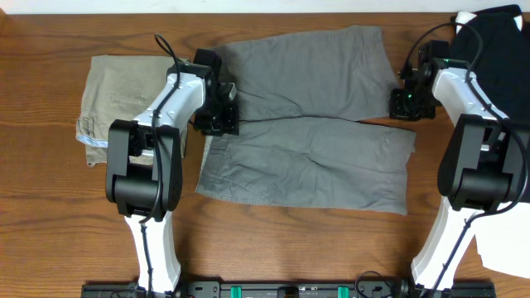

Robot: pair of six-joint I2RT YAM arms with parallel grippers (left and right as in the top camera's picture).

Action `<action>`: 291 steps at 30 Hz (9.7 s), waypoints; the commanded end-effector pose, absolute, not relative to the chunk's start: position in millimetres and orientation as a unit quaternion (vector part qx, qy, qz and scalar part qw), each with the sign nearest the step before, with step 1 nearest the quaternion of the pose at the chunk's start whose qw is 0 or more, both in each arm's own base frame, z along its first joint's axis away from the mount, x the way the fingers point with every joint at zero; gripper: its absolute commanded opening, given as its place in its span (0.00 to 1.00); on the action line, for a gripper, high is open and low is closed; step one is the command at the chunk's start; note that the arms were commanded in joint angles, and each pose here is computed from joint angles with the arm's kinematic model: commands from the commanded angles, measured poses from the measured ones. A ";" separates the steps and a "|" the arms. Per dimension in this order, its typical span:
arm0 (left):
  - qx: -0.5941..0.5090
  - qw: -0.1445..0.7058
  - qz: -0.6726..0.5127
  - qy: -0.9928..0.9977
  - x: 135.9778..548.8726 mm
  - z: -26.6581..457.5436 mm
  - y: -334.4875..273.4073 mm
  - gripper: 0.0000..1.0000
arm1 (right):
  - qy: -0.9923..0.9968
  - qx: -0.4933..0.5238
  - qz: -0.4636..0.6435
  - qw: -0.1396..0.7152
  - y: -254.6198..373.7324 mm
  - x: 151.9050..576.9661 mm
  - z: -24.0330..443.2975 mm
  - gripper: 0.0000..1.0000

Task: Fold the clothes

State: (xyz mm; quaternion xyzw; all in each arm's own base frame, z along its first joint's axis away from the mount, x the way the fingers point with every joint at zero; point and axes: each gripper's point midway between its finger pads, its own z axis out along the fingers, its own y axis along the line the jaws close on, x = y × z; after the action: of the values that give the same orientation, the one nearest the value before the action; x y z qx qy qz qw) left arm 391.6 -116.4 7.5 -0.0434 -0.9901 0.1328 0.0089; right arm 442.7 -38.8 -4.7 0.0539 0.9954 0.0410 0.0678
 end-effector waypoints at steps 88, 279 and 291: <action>-0.048 -0.058 0.288 -0.955 413.7 39.2 -227.2 0.09 | 0.921 -0.032 0.379 0.082 187.2 443.4 44.3 0.01; 0.056 -0.083 0.039 -0.994 313.2 121.9 -85.7 0.40 | 0.900 0.405 -0.032 -0.155 -53.3 215.7 56.9 0.15; 0.056 -0.087 0.040 -0.994 314.8 122.2 -86.2 0.41 | 0.844 0.505 0.010 -0.184 -54.6 179.9 31.9 0.20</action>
State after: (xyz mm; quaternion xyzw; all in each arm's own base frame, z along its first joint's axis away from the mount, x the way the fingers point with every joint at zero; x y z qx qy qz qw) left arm 314.2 -86.2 121.3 0.0502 -0.9942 0.0386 -0.0871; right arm 182.7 -59.5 30.3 0.4786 0.8565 -0.0120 -0.1930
